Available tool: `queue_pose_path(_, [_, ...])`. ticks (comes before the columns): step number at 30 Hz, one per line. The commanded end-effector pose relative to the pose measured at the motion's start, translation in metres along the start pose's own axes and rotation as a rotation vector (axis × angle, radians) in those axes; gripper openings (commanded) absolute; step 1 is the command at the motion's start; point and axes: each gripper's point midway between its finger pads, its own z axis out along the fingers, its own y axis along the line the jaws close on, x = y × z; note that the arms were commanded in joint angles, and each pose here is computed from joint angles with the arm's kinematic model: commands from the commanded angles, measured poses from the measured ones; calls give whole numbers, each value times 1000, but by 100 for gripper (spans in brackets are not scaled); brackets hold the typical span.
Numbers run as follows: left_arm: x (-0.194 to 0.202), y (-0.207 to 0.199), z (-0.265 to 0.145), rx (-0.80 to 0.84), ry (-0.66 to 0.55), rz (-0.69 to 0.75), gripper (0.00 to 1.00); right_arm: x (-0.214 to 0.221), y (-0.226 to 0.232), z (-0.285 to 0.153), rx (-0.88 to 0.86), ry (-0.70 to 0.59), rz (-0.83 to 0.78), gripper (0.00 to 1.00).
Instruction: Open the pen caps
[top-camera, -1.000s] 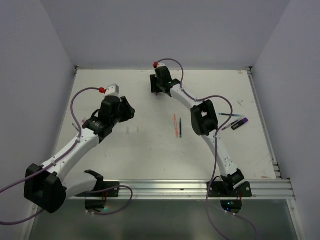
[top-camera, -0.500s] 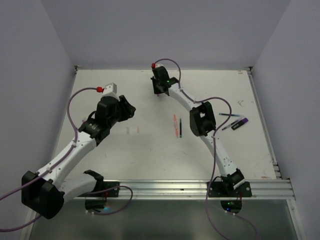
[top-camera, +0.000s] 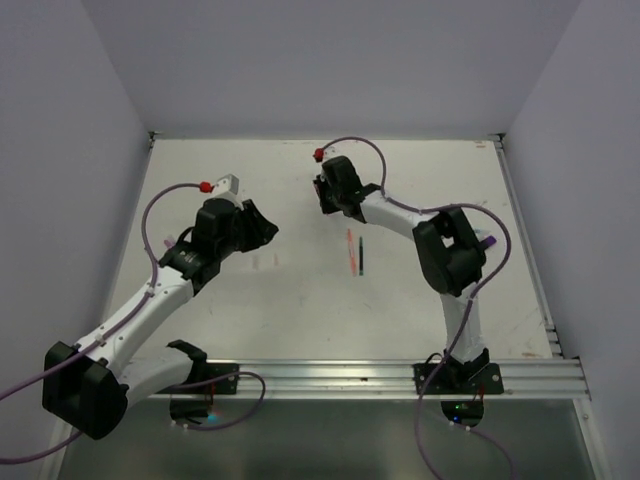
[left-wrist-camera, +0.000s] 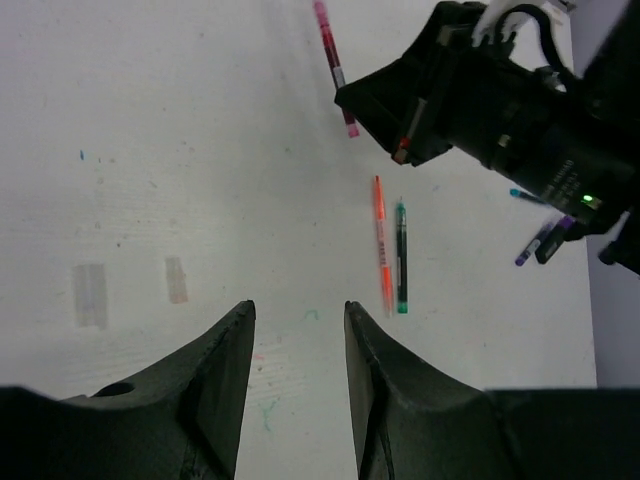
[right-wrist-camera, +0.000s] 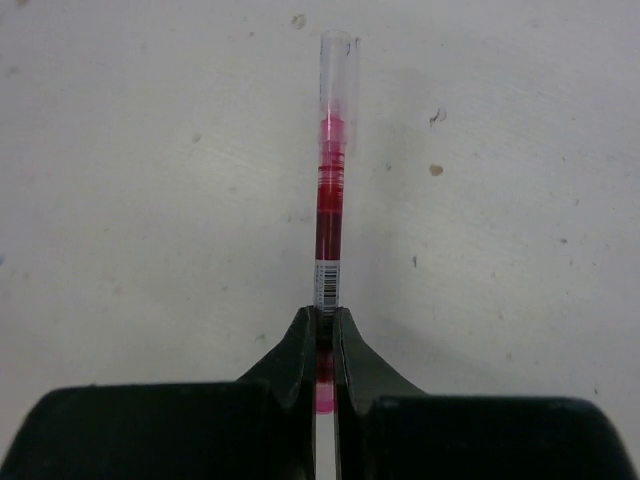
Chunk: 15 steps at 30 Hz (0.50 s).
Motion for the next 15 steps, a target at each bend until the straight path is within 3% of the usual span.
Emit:
queue_pose_path(1, [9,-21,-12,115,29,-59,44,-84,28,-84,-105,-297,22,0])
queue_pose_path(3, [14,-22,-15,135,43,-78,44,-84,36,-123,-148,-305,37,0])
queue_pose_path(9, [17,-39,-18,212,71,-117,45,2,66,-193,-282,-199,93,0])
queue_pose_path(10, [12,-44,-20,224,55,-118,47,31,66,-195,-285,-156,89,0])
queue_pose_path(15, [4,-68,-22,316,44,-123,58,68,94,-247,-372,-158,55,0])
